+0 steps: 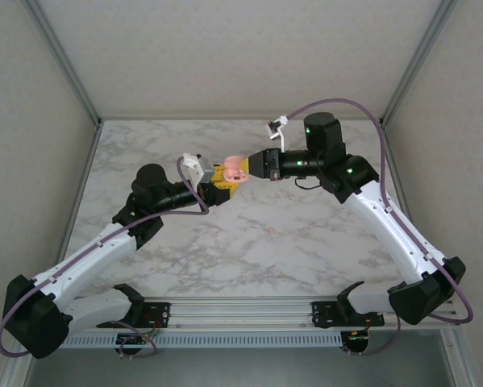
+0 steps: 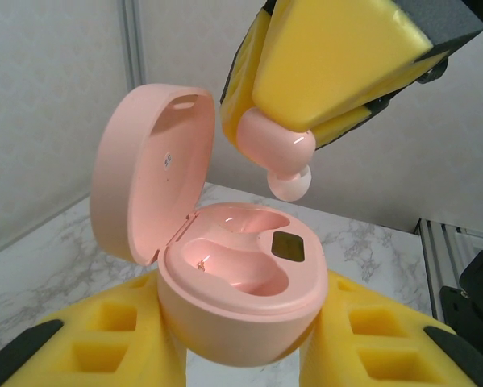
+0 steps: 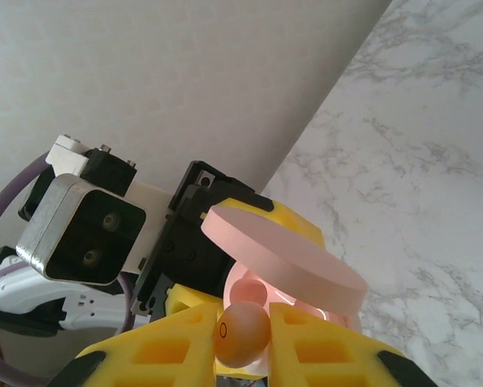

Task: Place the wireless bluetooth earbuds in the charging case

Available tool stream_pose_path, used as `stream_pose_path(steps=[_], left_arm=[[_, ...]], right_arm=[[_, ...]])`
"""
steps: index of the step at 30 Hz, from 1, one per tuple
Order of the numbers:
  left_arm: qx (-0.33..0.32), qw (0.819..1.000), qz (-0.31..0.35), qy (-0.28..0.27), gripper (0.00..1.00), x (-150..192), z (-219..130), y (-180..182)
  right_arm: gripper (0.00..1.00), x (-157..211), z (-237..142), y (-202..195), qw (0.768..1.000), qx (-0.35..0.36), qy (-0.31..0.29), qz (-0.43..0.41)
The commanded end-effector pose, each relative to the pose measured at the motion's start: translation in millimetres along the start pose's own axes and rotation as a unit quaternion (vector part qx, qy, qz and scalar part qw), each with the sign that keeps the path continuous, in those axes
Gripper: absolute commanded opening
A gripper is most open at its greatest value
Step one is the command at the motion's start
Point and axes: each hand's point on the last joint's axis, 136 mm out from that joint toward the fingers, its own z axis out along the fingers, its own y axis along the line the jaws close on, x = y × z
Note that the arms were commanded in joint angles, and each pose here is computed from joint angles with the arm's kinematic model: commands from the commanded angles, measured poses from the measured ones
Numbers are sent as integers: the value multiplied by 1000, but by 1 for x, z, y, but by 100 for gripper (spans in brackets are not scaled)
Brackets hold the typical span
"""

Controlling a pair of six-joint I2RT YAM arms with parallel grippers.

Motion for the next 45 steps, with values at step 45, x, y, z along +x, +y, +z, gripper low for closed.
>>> stream_pose_path(steps=[45], left_arm=[[16,999,15,-26,17,-32,-10,-14]], right_arm=[[20,-4,-10,17,998,-34,27,49]])
